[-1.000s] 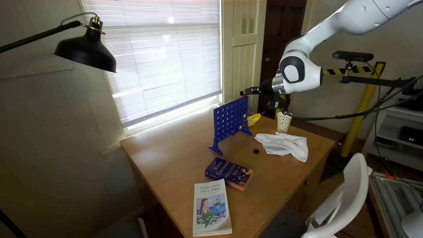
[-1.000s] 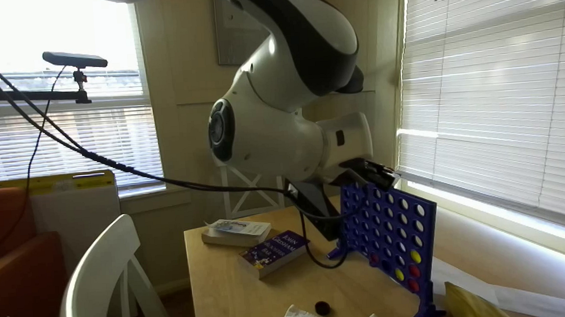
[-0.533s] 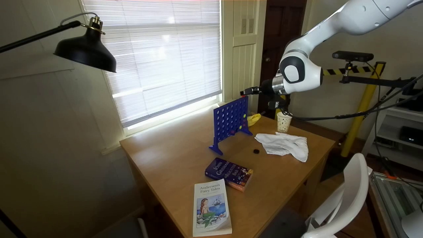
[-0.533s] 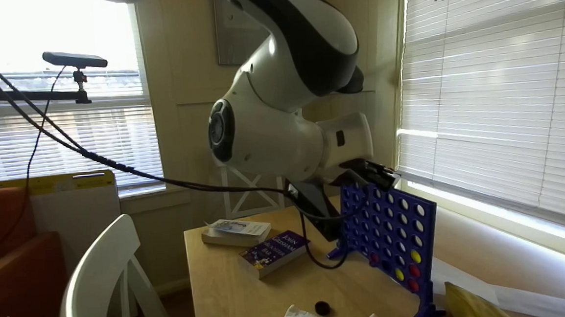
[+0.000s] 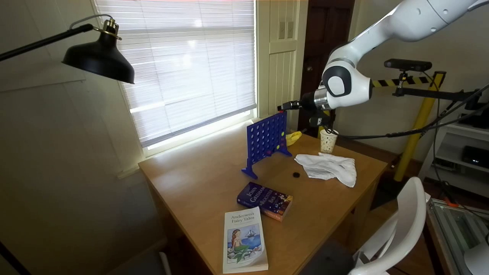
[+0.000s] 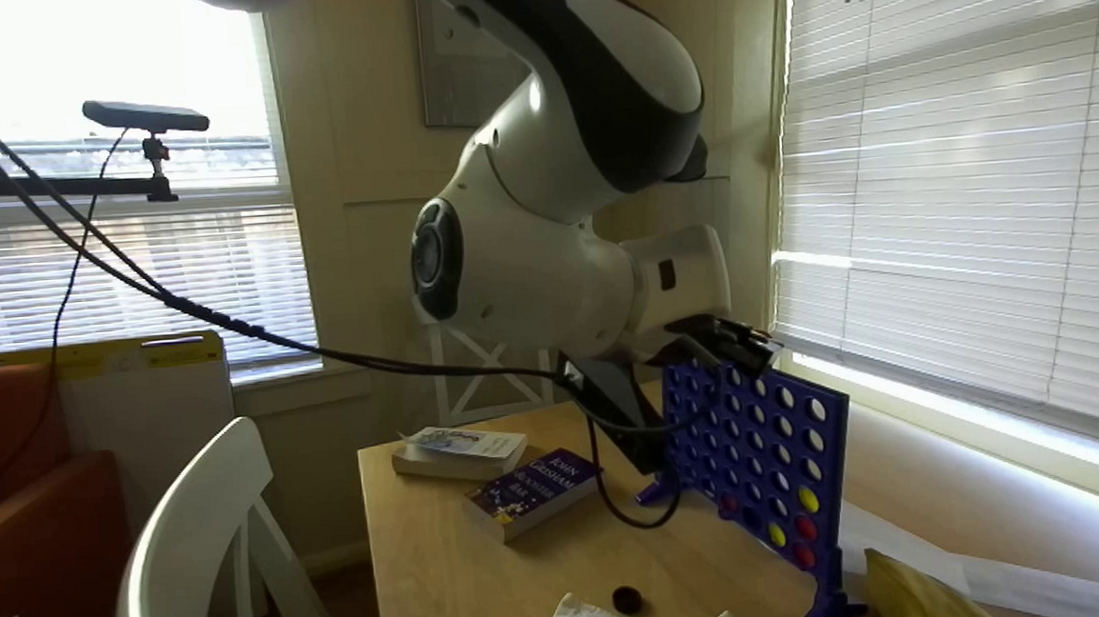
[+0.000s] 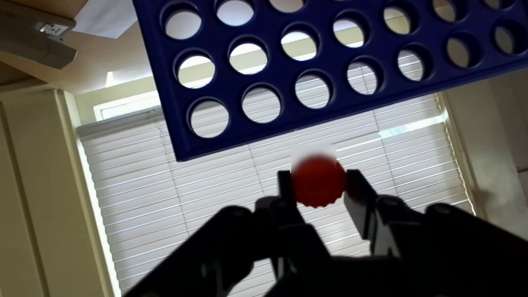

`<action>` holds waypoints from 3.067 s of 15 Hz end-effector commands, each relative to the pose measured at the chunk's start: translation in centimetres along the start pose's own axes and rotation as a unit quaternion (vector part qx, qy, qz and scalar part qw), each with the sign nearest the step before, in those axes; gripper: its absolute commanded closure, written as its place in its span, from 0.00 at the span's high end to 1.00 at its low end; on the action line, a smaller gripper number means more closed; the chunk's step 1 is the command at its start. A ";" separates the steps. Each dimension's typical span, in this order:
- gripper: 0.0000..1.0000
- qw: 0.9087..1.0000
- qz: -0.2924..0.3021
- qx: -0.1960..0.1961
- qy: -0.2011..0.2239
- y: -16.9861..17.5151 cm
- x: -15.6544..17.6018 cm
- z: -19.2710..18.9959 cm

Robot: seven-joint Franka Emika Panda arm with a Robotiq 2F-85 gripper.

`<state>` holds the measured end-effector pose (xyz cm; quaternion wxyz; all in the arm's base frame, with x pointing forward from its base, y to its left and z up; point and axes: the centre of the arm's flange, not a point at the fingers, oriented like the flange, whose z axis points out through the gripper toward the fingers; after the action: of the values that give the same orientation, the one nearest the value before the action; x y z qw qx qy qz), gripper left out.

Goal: Put the orange disc in the blue board

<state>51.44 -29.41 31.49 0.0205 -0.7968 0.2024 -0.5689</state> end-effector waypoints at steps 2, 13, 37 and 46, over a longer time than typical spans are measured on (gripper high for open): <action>0.11 1.000 0.010 0.001 0.002 -0.9 -1.2 1.9; 0.11 0.999 0.030 0.017 0.017 -1.9 -1.1 2.5; 0.11 1.000 0.015 0.009 0.010 -1.7 -1.9 3.8; 0.11 1.000 0.006 0.006 0.008 -1.9 -2.0 4.0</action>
<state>54.10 -29.28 29.87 0.0346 -0.7933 0.2011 -0.5736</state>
